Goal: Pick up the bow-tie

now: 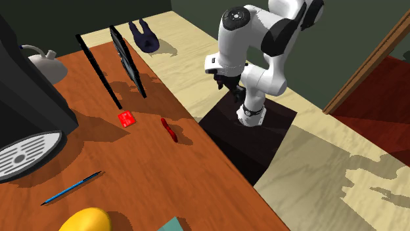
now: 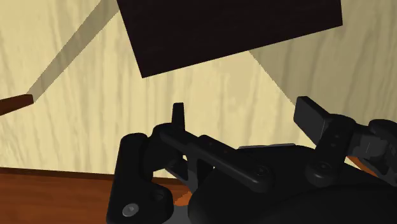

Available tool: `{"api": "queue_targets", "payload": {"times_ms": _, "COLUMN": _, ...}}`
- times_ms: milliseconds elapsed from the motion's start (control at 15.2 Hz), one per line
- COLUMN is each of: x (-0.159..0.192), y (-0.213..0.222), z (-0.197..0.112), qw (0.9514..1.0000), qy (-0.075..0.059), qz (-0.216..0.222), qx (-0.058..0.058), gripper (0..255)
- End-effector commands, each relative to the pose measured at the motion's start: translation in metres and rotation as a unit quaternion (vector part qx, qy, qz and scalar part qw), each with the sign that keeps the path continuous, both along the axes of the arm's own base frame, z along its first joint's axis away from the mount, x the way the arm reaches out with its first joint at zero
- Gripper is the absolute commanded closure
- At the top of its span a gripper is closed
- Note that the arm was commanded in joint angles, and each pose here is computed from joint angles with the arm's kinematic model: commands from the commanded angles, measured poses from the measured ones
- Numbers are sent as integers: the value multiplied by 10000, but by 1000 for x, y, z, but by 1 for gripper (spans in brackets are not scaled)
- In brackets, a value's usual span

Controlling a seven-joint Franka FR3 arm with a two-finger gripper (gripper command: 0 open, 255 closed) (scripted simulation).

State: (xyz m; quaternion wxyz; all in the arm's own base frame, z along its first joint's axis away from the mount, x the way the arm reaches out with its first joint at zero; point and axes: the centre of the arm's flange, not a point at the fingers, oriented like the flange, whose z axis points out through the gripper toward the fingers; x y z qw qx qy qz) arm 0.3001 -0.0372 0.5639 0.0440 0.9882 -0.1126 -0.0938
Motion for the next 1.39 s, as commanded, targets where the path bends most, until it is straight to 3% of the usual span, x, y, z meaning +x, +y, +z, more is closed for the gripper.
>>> {"api": "queue_targets", "payload": {"times_ms": 0, "x": 0, "y": 0, "z": 0, "qw": 10000, "qy": 0, "qz": 0, "qx": 0, "gripper": 0}}
{"api": "queue_targets", "payload": {"times_ms": 132, "x": 9, "y": -23, "z": -2, "qw": 9979, "qy": -32, "qz": 639, "qx": 96, "gripper": 0}}
{"api": "queue_targets", "payload": {"times_ms": 330, "x": 27, "y": -55, "z": -7, "qw": 9869, "qy": -79, "qz": 1592, "qx": 240, "gripper": 0}}
{"api": "queue_targets", "payload": {"times_ms": 462, "x": 42, "y": -74, "z": -10, "qw": 9744, "qy": -110, "qz": 2219, "qx": 335, "gripper": 0}}
{"api": "queue_targets", "payload": {"times_ms": 660, "x": 69, "y": -99, "z": -15, "qw": 9480, "qy": -155, "qz": 3142, "qx": 474, "gripper": 0}}
{"api": "queue_targets", "payload": {"times_ms": 792, "x": 90, "y": -112, "z": -19, "qw": 9255, "qy": -185, "qz": 3741, "qx": 565, "gripper": 0}}
{"api": "queue_targets", "payload": {"times_ms": 990, "x": 124, "y": -126, "z": -25, "qw": 8844, "qy": -228, "qz": 4610, "qx": 696, "gripper": 0}}
{"api": "queue_targets", "payload": {"times_ms": 1122, "x": 147, "y": -132, "z": -29, "qw": 8523, "qy": -255, "qz": 5166, "qx": 780, "gripper": 0}}
{"api": "queue_targets", "payload": {"times_ms": 1320, "x": 184, "y": -135, "z": -34, "qw": 7976, "qy": -294, "qz": 5958, "qx": 899, "gripper": 0}}
